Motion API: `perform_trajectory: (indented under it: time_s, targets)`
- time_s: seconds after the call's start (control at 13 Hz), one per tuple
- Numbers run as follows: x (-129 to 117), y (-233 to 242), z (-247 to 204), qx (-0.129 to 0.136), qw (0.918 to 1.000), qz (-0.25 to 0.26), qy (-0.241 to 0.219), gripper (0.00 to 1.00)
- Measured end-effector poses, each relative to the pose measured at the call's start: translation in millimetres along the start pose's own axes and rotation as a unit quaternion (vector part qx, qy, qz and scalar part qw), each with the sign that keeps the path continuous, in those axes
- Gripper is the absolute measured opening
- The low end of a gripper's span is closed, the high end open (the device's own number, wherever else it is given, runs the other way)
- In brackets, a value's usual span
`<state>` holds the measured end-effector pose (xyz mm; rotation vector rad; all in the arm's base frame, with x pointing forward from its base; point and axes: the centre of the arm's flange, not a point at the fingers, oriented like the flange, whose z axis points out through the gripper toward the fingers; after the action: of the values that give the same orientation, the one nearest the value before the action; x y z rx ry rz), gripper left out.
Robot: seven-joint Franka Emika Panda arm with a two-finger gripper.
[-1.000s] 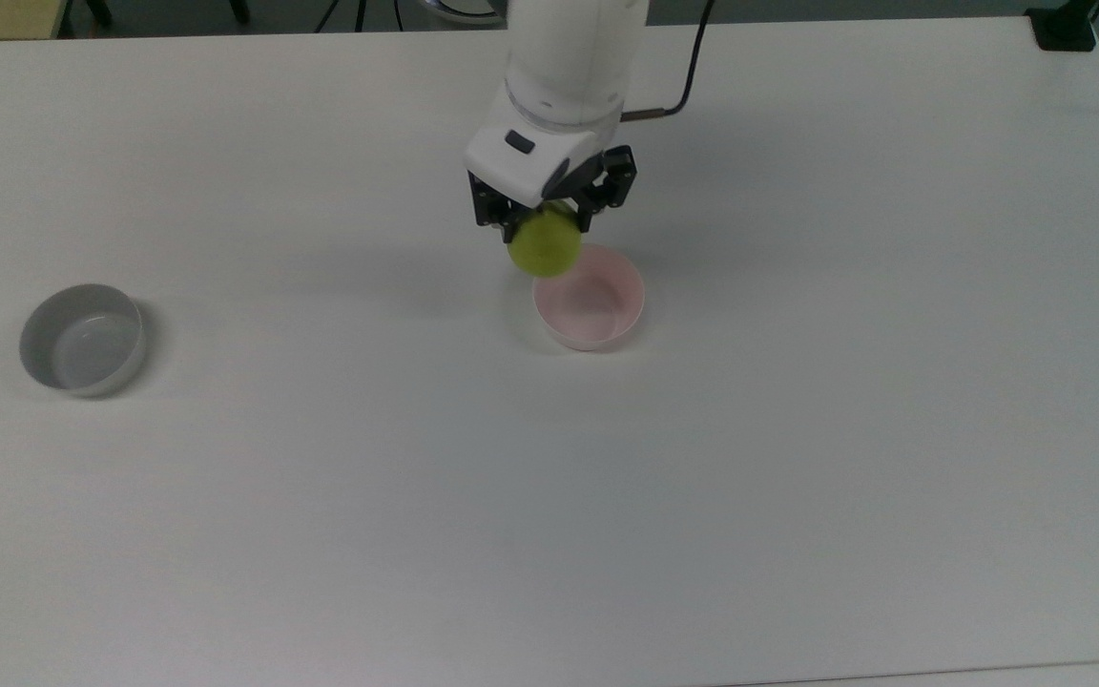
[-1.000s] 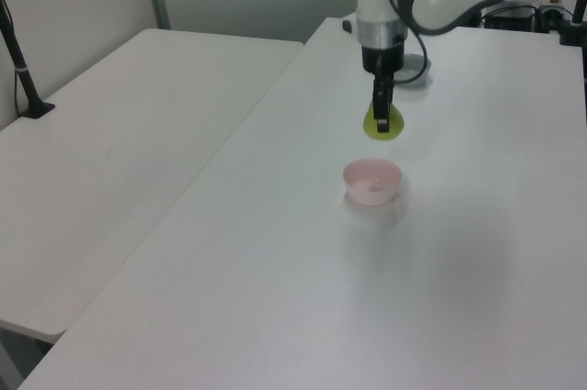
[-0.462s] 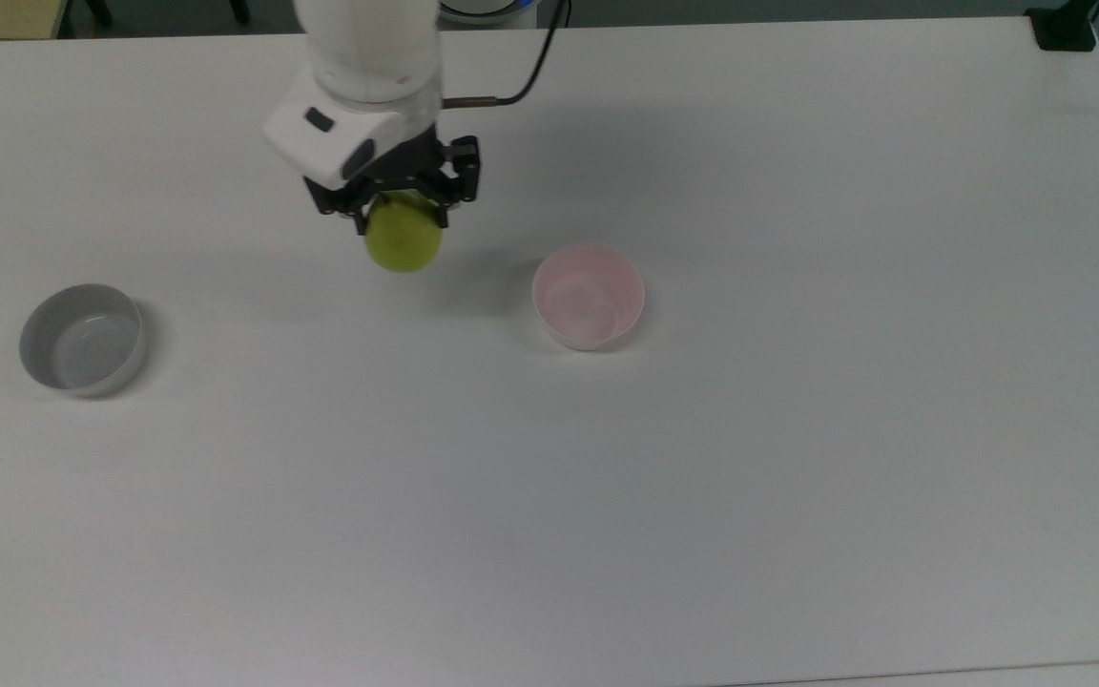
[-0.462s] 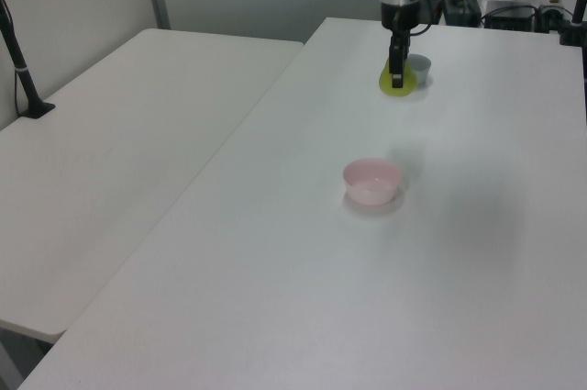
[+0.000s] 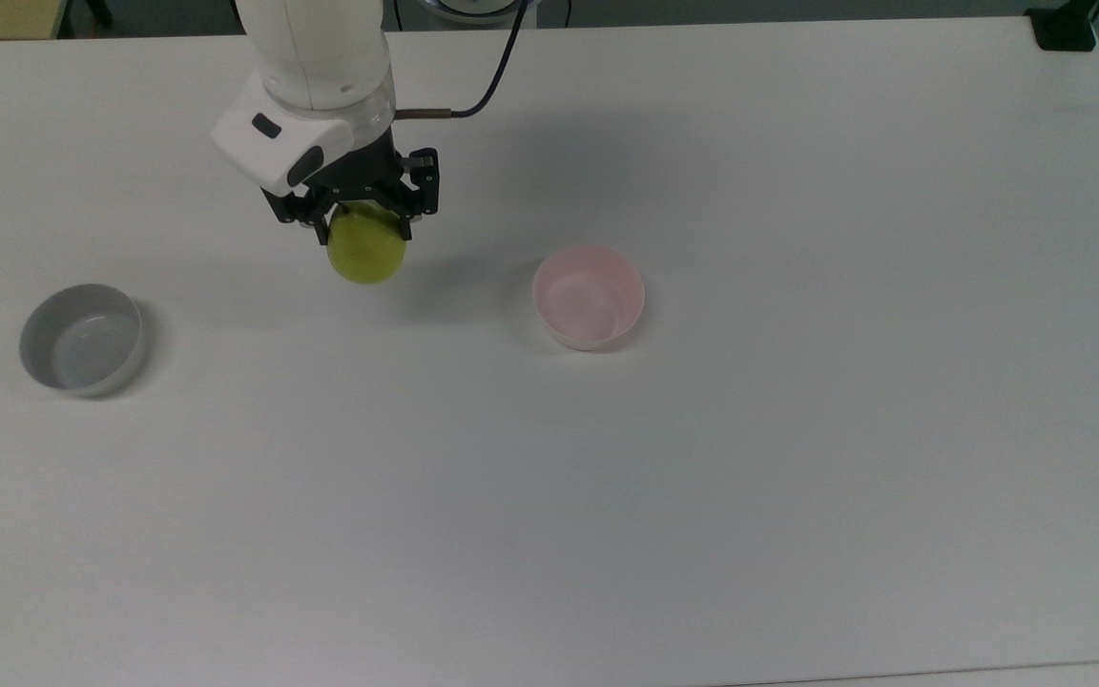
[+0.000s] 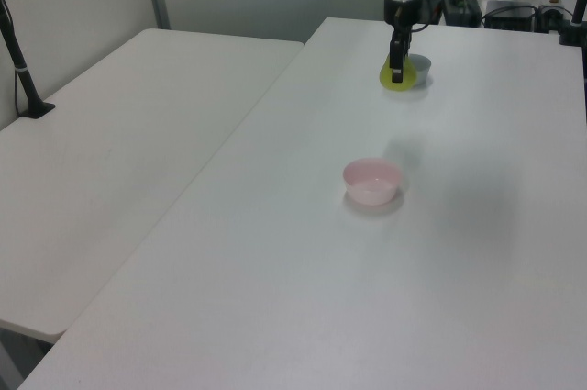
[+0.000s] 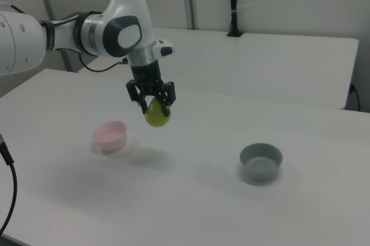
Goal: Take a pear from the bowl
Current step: 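Lower the pear onto the table between the bowls and open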
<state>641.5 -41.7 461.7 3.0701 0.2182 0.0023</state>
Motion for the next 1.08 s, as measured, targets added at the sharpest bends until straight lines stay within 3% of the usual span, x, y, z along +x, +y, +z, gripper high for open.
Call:
perform_trajectory:
  time_s: [0.62,1.08]
  targets:
    - [20.3,-2.7,84.9,-0.001,1.0000,-0.005,-0.007,0.74]
    - [29.4,-4.1,123.0,-0.002,1.0000,-0.007,-0.006,0.74]
